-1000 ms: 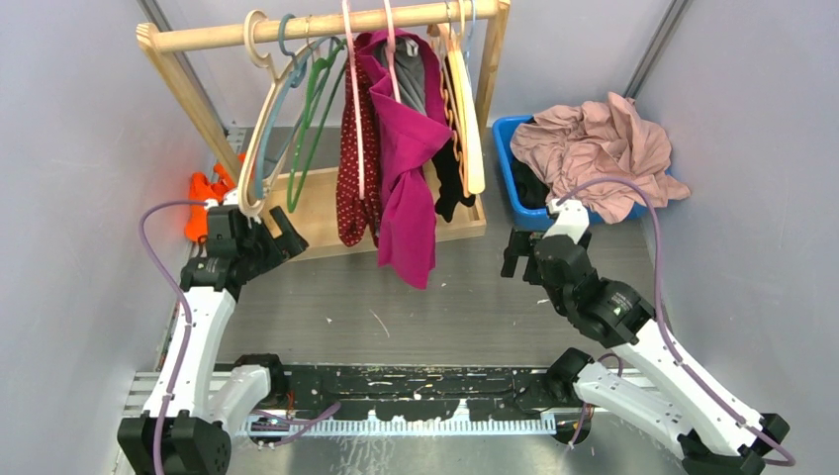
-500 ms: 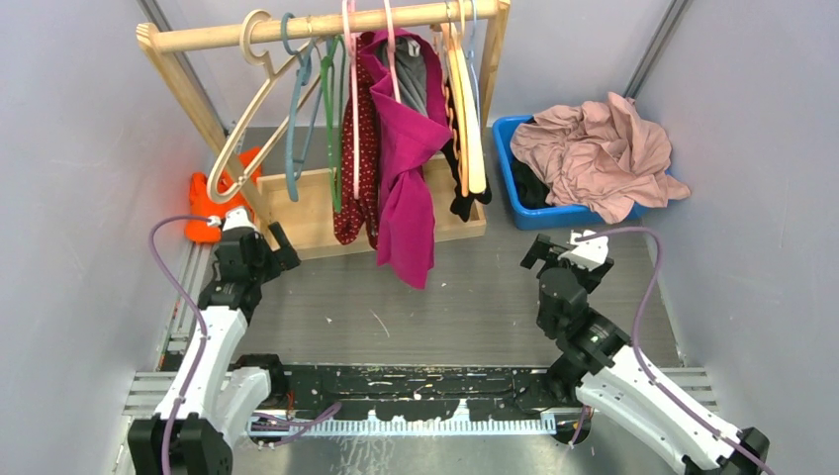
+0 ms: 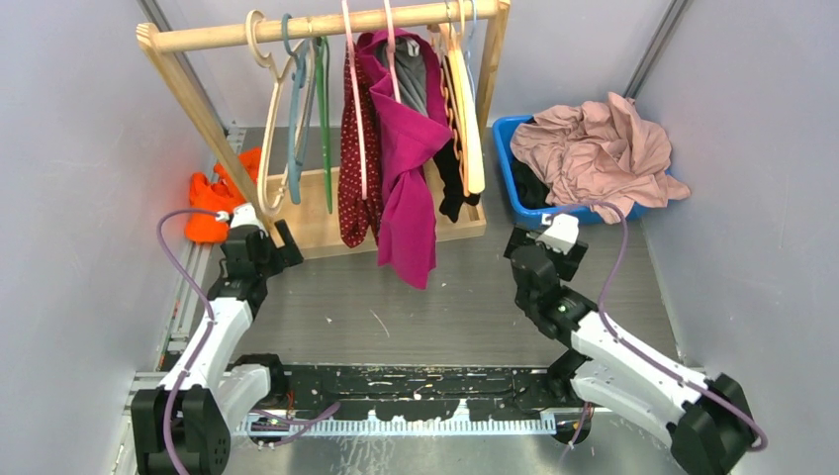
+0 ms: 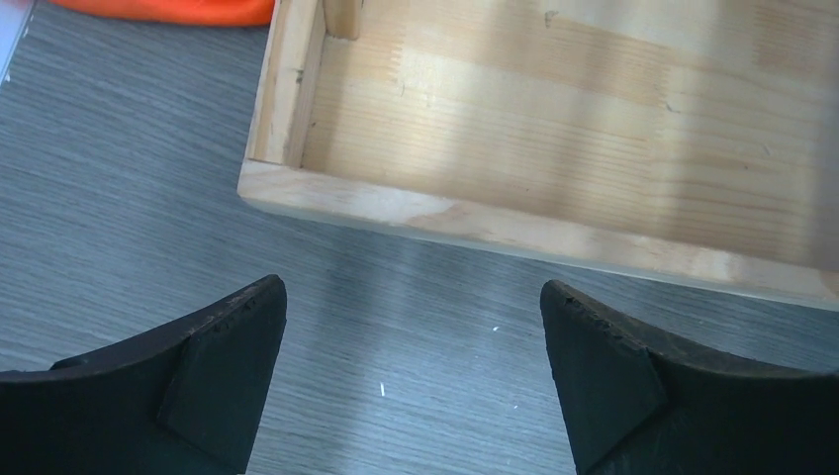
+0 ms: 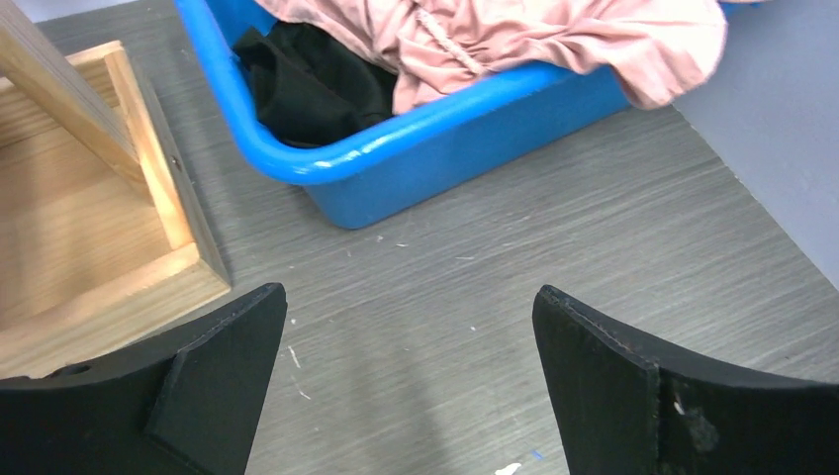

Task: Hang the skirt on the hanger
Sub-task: Reset both arms

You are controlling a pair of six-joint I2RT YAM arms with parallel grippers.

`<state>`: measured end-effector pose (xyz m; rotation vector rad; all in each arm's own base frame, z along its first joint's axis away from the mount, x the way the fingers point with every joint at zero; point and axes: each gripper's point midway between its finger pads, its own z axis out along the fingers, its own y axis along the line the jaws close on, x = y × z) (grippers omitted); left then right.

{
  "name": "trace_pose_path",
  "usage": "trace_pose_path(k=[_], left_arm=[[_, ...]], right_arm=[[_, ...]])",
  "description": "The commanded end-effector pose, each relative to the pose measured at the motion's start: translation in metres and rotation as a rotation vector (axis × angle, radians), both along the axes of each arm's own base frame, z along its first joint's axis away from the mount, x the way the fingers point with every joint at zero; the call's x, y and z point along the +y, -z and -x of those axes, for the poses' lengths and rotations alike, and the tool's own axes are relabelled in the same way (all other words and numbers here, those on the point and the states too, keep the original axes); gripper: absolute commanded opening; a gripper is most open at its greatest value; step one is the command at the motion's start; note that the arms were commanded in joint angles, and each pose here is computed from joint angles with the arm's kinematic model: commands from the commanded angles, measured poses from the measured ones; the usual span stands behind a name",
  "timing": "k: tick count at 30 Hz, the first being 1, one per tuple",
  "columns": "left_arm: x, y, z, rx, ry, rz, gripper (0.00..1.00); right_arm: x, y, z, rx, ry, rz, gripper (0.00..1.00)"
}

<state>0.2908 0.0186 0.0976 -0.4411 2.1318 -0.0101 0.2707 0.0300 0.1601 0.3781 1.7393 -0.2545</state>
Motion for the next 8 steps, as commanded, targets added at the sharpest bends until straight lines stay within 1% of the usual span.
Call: trace_pose_path(k=[1, 4, 8], left_arm=[[0.000, -0.028, -0.017, -0.133, 0.020, -0.013, 1.00], [-0.001, -0.029, -0.018, -0.134, 0.029, -0.012, 1.00], [-0.002, -0.029, -0.018, -0.136, 0.033, -0.013, 1.00]], right_arm=[[0.019, -0.017, -0.021, -0.005, 0.010, -0.060, 0.99], [0.030, -0.015, -0.026, 0.017, -0.042, -0.062, 0.99], [0.032, -0.014, -0.028, 0.015, -0.039, -0.067, 0.99]])
